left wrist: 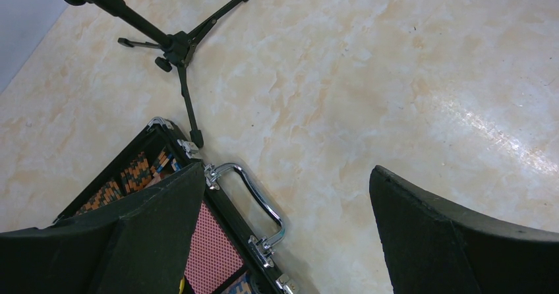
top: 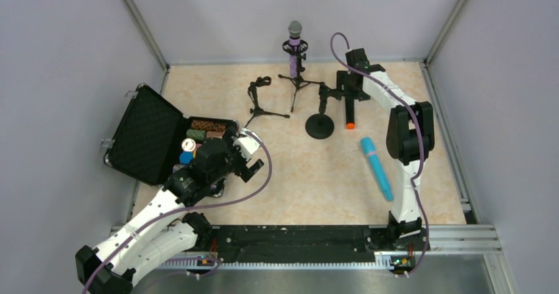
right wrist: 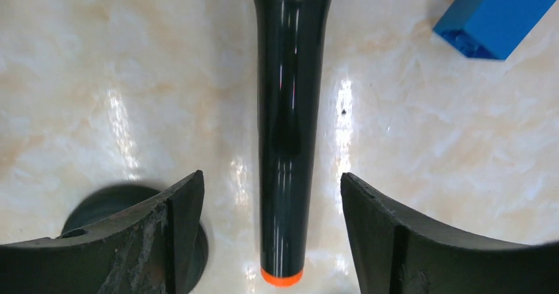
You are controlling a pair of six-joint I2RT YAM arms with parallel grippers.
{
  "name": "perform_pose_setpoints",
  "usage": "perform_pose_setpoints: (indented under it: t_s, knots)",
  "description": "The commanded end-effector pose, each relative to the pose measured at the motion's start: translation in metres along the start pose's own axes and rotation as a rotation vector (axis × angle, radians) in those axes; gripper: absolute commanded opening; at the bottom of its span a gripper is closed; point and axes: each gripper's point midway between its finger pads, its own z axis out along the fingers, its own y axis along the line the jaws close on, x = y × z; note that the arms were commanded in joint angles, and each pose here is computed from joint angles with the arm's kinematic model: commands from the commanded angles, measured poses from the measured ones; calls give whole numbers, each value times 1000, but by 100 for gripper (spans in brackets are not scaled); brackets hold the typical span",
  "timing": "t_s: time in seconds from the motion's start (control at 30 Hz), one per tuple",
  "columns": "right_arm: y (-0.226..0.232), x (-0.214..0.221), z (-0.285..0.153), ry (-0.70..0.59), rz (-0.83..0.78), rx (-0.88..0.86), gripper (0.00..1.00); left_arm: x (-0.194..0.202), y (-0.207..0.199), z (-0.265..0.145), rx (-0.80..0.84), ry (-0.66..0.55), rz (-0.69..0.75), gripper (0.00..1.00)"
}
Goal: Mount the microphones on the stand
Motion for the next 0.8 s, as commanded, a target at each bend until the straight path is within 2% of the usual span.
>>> perform_pose_setpoints:
  t_s: [0.0,0.23,0.5,0.57,0.63,0.73,0.77]
  knots:
    - [-10,-13,18,10,10,24,72,-11,3,1,-16,-46,9,99]
    - [-12,-22,42,36,-3,61,66,-11,3,1,-16,-45,11,99]
    - [-13,-7,64,85,-22,77,60,-10,3,1,-17,-43,13,99]
    - [-10,-5,66,92,-26,61,48,-10,3,1,-15,-43,12,99]
    - [-9,-4,67,90,-24,49,25,-10,3,1,-16,-42,14,99]
    - [-7,-3,64,90,-30,36,2,-10,3,0,-18,-44,14,99]
    - [-6,-3,62,85,-29,31,0,-11,4,0,-20,-45,14,99]
